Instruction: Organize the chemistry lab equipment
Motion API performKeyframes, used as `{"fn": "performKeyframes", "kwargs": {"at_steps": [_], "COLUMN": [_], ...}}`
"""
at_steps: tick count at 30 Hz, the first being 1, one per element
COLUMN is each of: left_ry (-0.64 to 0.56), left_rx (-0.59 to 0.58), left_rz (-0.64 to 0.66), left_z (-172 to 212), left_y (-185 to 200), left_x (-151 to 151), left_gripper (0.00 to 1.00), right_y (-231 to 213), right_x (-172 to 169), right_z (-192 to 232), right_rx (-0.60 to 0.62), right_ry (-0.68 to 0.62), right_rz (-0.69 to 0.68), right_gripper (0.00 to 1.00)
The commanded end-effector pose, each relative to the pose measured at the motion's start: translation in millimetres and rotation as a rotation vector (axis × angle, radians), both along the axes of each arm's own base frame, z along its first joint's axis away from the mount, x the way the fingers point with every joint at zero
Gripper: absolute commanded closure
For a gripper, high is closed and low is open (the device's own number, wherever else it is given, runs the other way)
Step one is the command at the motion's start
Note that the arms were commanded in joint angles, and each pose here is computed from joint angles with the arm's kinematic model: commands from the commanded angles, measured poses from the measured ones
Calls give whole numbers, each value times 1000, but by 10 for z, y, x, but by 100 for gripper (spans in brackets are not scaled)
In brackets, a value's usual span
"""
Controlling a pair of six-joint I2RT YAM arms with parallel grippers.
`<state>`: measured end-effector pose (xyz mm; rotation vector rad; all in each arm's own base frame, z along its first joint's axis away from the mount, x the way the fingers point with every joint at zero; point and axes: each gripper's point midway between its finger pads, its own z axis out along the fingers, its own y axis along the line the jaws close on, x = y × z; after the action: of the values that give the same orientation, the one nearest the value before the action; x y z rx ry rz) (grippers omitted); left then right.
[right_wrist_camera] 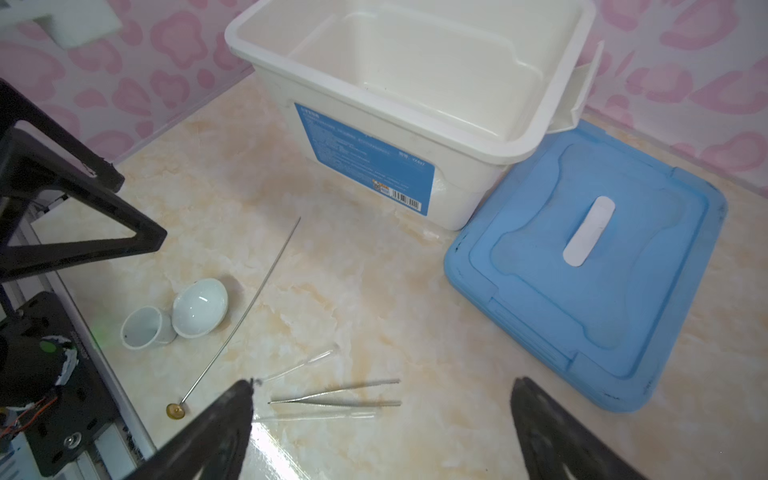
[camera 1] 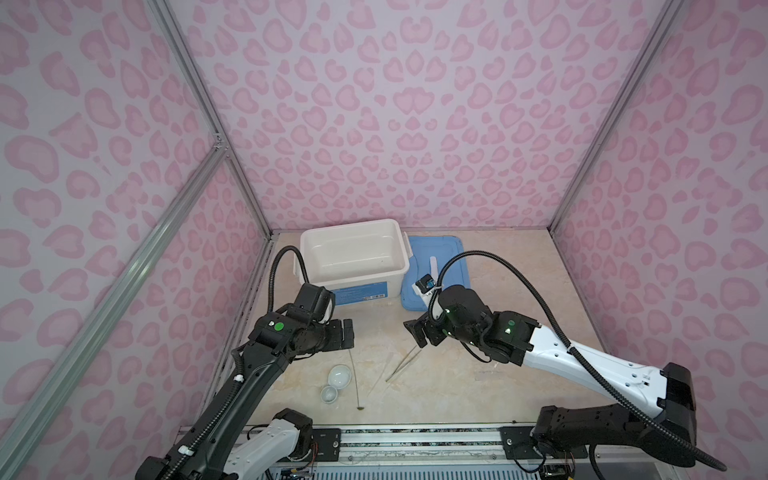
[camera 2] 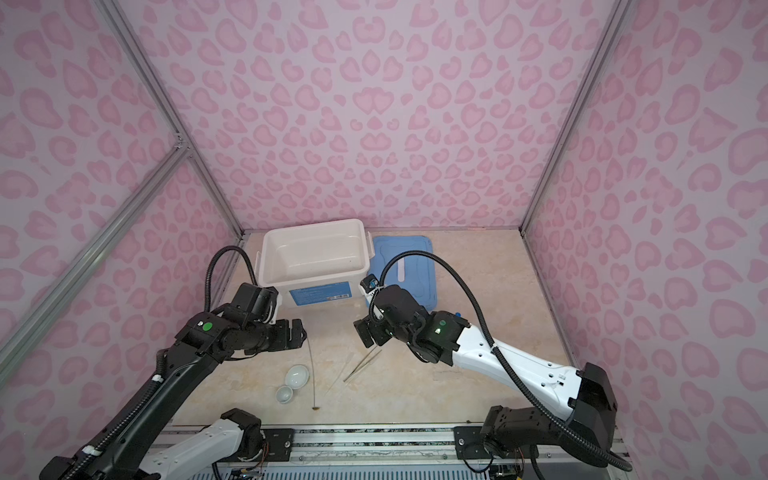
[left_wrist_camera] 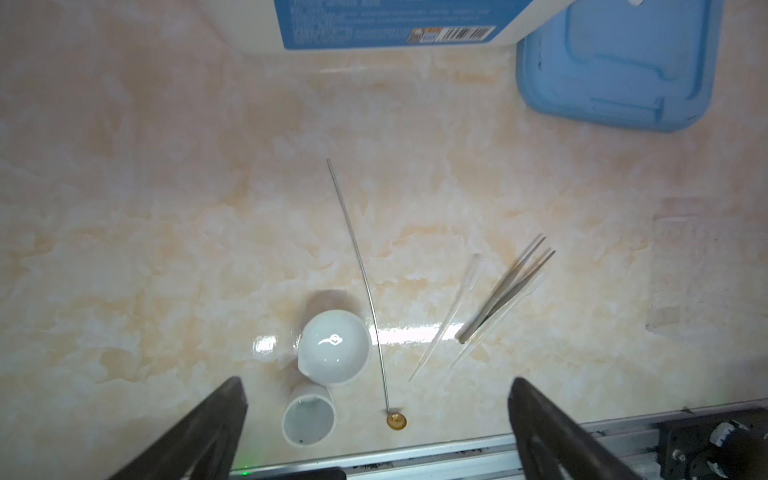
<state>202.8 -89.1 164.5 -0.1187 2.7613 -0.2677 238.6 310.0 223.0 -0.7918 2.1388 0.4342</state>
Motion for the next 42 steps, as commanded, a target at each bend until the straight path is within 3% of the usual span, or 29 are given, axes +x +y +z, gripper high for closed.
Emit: {"fn": "performKeyframes", "kwargs": {"at_steps": [1,8,19,29,42], "left_ry": [34,113,156,192,193], "left_rx": [25,87,106,166,215], "left_rz": [65,95,152,148,141], "left_z": [-187,-749,-1143,-1301,-1358], "left_y": [25,-17,-5,73,105], "left_x": [-71,-214,-269,-339,-316], "left_gripper": [2,1,2,16,22], "right_y": [103,308,395,347,299], "right_x": [-61,-223,-328,-285,-282], "right_z": [-128,-310,-554,-604,-642], "right_rx": [-12,25,5,-13,-16], "right_ry": [8,53,106,89,83], "right_rz": [28,107,146,122,108], "right_gripper": [2,3,2,2,2]}}
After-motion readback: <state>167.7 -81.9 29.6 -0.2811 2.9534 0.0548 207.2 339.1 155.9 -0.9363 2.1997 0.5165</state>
